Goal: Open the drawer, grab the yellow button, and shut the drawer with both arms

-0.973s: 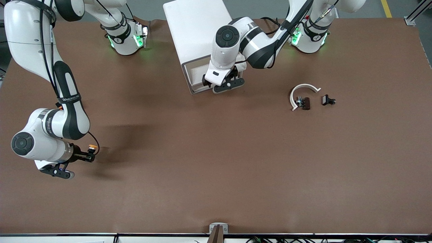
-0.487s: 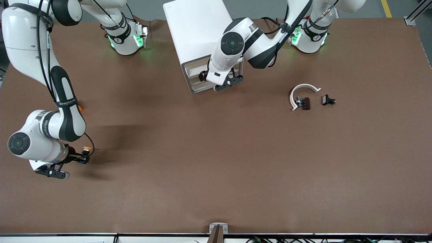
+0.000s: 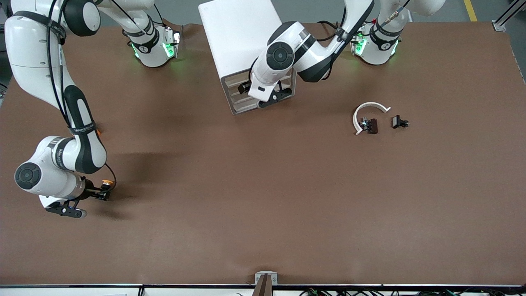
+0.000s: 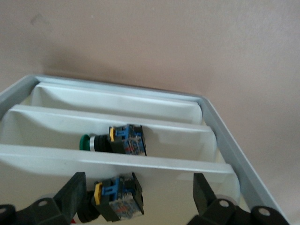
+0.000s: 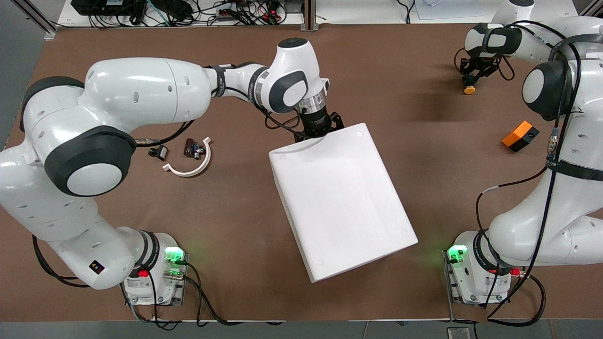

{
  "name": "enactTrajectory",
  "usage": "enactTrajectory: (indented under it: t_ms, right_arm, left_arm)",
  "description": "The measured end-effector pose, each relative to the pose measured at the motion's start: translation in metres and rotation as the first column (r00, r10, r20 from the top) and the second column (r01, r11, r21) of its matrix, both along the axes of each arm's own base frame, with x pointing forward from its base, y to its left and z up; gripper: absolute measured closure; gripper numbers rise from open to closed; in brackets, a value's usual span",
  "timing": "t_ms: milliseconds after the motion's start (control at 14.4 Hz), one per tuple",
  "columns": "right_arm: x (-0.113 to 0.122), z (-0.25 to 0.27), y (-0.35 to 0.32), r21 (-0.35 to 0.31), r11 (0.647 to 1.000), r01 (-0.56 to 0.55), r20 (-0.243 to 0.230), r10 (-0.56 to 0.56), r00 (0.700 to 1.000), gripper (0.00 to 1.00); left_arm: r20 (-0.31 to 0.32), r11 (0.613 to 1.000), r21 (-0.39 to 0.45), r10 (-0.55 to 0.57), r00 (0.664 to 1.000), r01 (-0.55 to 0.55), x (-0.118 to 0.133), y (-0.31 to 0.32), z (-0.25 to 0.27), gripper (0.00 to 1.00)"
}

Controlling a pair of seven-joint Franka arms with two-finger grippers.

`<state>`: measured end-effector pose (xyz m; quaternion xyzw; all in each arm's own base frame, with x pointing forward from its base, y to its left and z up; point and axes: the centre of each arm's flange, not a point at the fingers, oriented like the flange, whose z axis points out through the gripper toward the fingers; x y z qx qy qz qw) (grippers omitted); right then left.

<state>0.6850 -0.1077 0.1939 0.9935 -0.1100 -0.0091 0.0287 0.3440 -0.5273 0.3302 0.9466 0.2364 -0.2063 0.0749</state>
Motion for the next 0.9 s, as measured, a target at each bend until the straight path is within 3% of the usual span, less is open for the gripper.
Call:
enactTrajectory:
  t_ms: [278, 348, 417, 626, 904]
  right_arm:
    - [0.003, 0.010, -0.005, -0.001, 0.999, -0.049, 0.008, 0.049, 0.999, 0.08]
    - [0.003, 0.018, -0.007, 0.002, 0.999, -0.049, -0.005, 0.049, 0.999, 0.00]
    - [0.003, 0.033, -0.009, 0.008, 0.999, -0.045, -0.021, 0.046, 0.999, 0.00]
    - [-0.006, 0.118, -0.008, 0.035, 0.999, -0.035, -0.082, 0.038, 0.996, 0.00]
    - [-0.044, 0.252, -0.002, 0.065, 0.998, -0.027, -0.107, 0.034, 0.994, 0.00]
  left_arm:
    - [0.009, 1.000, -0.001, 0.000, 1.000, 0.000, 0.003, 0.000, 0.001, 0.00]
    - [0.035, 1.000, 0.002, -0.003, 0.999, 0.003, 0.011, 0.000, 0.004, 0.00]
    - [0.074, 1.000, 0.008, 0.000, 0.997, 0.000, 0.025, 0.003, 0.008, 0.00]
    - [0.170, 0.997, -0.002, 0.079, 0.982, -0.080, 0.100, 0.030, 0.028, 0.00]
    - [0.285, 0.976, -0.012, 0.210, 0.935, -0.216, 0.206, 0.110, 0.059, 0.00]
